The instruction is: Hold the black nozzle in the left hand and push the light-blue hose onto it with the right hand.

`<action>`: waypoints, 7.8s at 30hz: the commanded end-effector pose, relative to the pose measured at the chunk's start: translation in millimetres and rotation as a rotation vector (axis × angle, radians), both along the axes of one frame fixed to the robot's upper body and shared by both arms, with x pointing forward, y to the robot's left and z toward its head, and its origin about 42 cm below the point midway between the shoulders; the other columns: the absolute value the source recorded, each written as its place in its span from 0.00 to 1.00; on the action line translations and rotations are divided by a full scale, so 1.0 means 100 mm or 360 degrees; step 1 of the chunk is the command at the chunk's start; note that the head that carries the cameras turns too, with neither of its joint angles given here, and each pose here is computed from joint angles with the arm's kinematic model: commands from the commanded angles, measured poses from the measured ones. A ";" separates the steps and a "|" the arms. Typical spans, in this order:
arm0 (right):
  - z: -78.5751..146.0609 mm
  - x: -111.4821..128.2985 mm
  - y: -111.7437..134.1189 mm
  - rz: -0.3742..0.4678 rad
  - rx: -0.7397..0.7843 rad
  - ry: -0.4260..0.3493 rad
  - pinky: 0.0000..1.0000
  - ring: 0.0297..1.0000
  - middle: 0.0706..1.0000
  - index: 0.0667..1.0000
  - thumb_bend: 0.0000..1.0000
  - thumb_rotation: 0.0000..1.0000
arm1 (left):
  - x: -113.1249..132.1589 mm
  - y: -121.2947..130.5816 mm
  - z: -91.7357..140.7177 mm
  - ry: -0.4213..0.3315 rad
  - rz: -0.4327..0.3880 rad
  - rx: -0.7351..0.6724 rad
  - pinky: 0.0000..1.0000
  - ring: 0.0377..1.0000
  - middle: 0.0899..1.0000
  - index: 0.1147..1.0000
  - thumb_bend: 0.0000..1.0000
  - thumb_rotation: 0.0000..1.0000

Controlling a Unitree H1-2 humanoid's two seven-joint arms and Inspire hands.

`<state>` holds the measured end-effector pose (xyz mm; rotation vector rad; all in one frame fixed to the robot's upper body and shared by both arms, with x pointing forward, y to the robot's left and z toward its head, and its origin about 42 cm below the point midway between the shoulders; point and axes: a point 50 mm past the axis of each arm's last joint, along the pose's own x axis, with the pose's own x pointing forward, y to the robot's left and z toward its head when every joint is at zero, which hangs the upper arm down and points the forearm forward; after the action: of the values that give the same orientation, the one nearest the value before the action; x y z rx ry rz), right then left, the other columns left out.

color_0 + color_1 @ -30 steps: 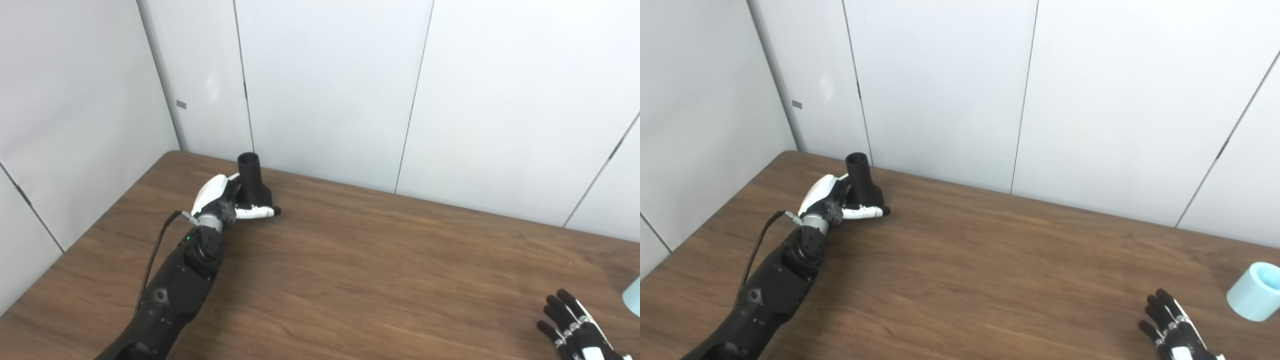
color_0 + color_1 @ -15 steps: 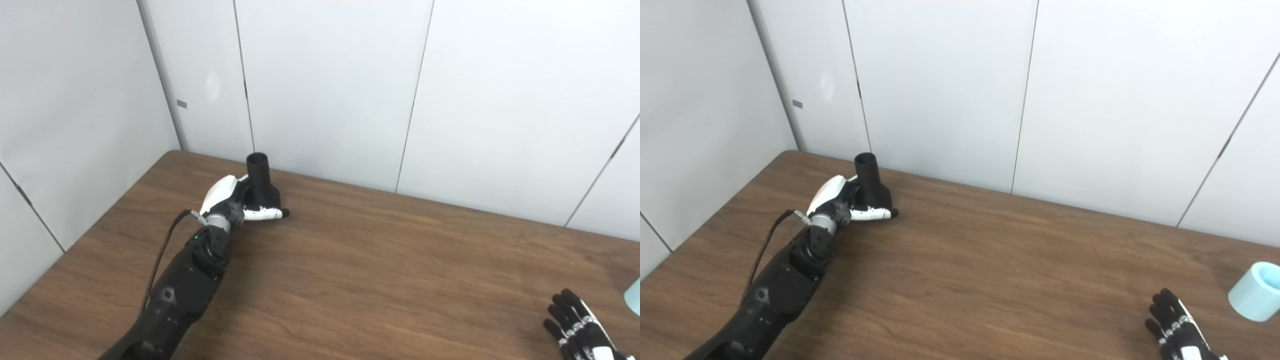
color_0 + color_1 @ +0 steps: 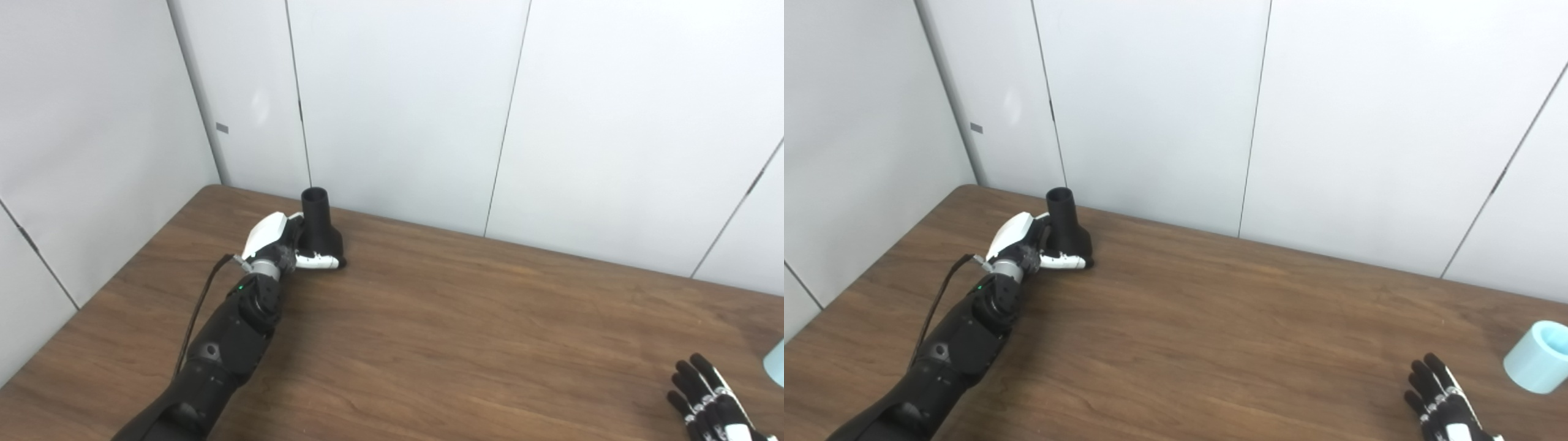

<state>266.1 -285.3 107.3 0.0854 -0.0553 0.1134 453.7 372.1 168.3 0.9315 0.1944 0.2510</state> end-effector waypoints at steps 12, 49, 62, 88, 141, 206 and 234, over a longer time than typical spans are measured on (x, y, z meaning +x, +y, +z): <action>-0.26 -0.22 0.09 -0.0047 0.0056 0.0189 0.93 0.93 0.89 0.96 0.48 0.81 | 0.12 -0.07 0.23 -0.0147 -0.0105 0.0162 1.00 0.84 0.68 0.49 0.68 0.10; -0.27 -0.19 0.26 -0.0090 -0.0024 0.0147 0.94 0.90 0.83 0.91 0.49 0.88 | -0.47 -0.76 0.22 -0.0420 -0.0510 0.0509 0.98 0.70 0.40 0.45 0.52 0.00; -0.25 -0.20 0.40 -0.0109 -0.0045 0.0152 0.91 0.91 0.86 0.89 0.54 0.89 | -1.00 -1.39 0.18 -0.0508 -0.0750 0.0474 0.95 0.64 0.40 0.46 0.52 0.00; -0.20 -0.10 0.71 -0.0133 -0.0073 0.0148 0.88 0.89 0.83 0.90 0.52 0.92 | -1.64 -2.09 -0.25 -0.0371 -0.1260 0.0512 0.88 0.63 0.41 0.44 0.53 0.00; 1.75 0.71 -0.48 -0.0483 -0.2339 -0.0341 0.93 0.97 0.91 0.89 0.84 0.26 | -1.60 -1.97 -0.43 -0.0325 -0.1292 0.0529 0.84 0.61 0.41 0.43 0.53 0.00; 1.64 1.70 -1.10 -0.0446 -0.2414 0.0394 0.76 0.83 0.82 0.82 0.86 0.10 | -1.56 -1.74 -0.47 -0.0234 -0.1205 0.0492 0.86 0.62 0.41 0.44 0.52 0.00; 1.69 1.72 -1.04 -0.0412 -0.2372 0.0282 0.65 0.71 0.77 0.76 0.81 0.01 | -1.56 -1.75 -0.50 -0.0199 -0.1177 0.0448 0.91 0.62 0.42 0.43 0.52 0.00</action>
<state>431.9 -380.9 243.9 -1.3615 0.2860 -0.0605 299.0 183.5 133.2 1.1624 -0.4201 -0.3517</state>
